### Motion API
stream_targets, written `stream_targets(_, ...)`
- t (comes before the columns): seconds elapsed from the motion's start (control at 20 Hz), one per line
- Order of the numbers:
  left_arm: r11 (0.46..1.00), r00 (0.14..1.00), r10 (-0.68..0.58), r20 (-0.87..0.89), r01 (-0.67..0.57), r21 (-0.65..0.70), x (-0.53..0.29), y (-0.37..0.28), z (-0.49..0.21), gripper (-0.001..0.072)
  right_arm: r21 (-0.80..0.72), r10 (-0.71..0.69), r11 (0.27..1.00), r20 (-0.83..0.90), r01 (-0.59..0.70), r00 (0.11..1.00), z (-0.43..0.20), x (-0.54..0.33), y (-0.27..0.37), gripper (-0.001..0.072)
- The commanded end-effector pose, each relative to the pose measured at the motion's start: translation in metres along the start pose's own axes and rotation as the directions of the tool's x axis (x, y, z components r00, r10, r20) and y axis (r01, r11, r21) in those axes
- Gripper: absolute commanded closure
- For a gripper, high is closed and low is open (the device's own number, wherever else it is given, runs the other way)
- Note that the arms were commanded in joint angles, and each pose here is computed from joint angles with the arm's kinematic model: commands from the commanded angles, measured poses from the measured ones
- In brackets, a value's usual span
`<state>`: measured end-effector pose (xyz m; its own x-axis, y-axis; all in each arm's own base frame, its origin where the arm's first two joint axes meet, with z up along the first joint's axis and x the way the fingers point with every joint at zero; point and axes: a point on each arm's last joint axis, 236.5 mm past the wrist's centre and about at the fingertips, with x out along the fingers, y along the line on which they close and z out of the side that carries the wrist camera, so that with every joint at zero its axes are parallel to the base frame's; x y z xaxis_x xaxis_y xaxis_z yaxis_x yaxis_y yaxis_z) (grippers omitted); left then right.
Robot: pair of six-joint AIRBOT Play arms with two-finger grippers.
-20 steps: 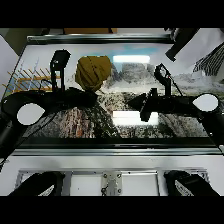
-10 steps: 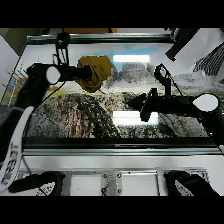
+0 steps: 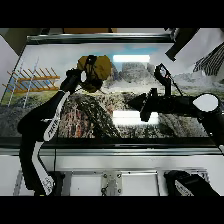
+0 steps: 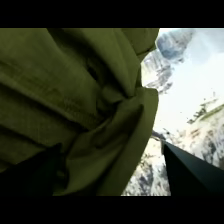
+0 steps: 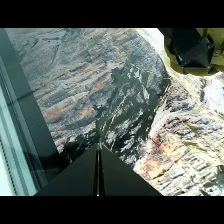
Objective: Fold the clothes and pants, and hang the long-sleeved shirts on hangers.
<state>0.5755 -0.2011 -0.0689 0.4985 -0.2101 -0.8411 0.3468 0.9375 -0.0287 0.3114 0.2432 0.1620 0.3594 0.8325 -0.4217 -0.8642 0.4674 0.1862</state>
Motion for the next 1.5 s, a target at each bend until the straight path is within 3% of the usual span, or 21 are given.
stream_targets(0.0,1.000,0.999,0.008,-0.049,-0.007,0.025,0.031,0.002,-0.008,-0.0007,0.001,0.001,1.000,-0.001,-0.001,1.000,0.000,0.000,0.000,0.0692)
stream_targets(0.05,1.000,0.997,0.007,-0.075,-0.005,0.023,0.031,0.002,-0.011,0.0125,0.001,0.001,1.000,-0.001,-0.001,1.000,0.000,0.000,0.000,0.0692)
stream_targets(0.1,1.000,0.995,0.005,-0.097,-0.003,0.021,0.027,0.002,-0.013,0.0389,0.001,0.001,1.000,-0.001,-0.001,1.000,0.000,0.000,0.000,0.0692)
stream_targets(0.15,1.000,0.993,0.006,-0.118,-0.003,0.021,0.021,0.003,-0.013,0.0703,0.001,0.001,1.000,-0.001,-0.001,1.000,0.000,0.000,0.000,0.0692)
stream_targets(0.3,1.000,0.995,0.011,-0.104,-0.012,-0.007,-0.027,0.014,0.010,0.0696,0.001,0.001,1.000,-0.001,-0.001,1.000,0.000,0.000,0.000,0.0692)
stream_targets(0.55,1.000,0.998,0.003,0.064,-0.003,-0.007,-0.168,-0.005,0.049,0.0696,0.000,0.001,1.000,-0.001,-0.001,1.000,0.000,0.000,0.000,0.0692)
stream_targets(0.85,0.989,0.994,-0.109,0.018,0.106,0.099,-0.249,-0.083,-0.006,0.0695,0.036,0.064,0.997,0.078,-0.067,0.995,0.020,-0.004,0.017,0.0695)
stream_targets(1.0,0.954,0.963,-0.267,-0.039,0.270,0.129,-0.259,-0.158,-0.046,0.0695,0.034,-0.196,0.981,0.096,0.194,0.976,0.028,-0.037,-0.037,0.0696)
stream_targets(1.1,0.911,0.927,-0.370,-0.058,0.374,0.171,-0.259,-0.214,-0.070,0.0695,0.077,-0.425,0.905,0.148,0.418,0.893,0.041,-0.085,-0.081,0.0696)
stream_targets(1.2,0.870,0.901,-0.431,-0.056,0.431,0.238,-0.251,-0.266,-0.089,0.0695,0.120,-0.556,0.831,0.184,0.543,0.811,0.047,-0.130,-0.102,0.0696)
stream_targets(1.25,0.857,0.889,-0.457,-0.042,0.452,0.249,-0.246,-0.288,-0.095,0.0662,0.154,-0.594,0.804,0.191,0.574,0.781,0.047,-0.147,-0.107,0.0696)
stream_targets(1.3,0.848,0.882,-0.470,-0.033,0.462,0.261,-0.244,-0.301,-0.098,0.0325,0.178,-0.618,0.785,0.188,0.593,0.763,0.045,-0.160,-0.110,0.0696)
stream_targets(1.35,0.861,0.882,-0.470,-0.024,0.464,0.208,-0.244,-0.302,-0.095,0.0132,0.187,-0.633,0.774,0.180,0.605,0.753,0.042,-0.170,-0.110,0.0696)
stream_targets(1.45,0.891,0.895,-0.446,-0.009,0.445,0.085,-0.249,-0.277,-0.080,0.0136,0.196,-0.643,0.764,0.154,0.615,0.750,0.033,-0.180,-0.109,0.0696)
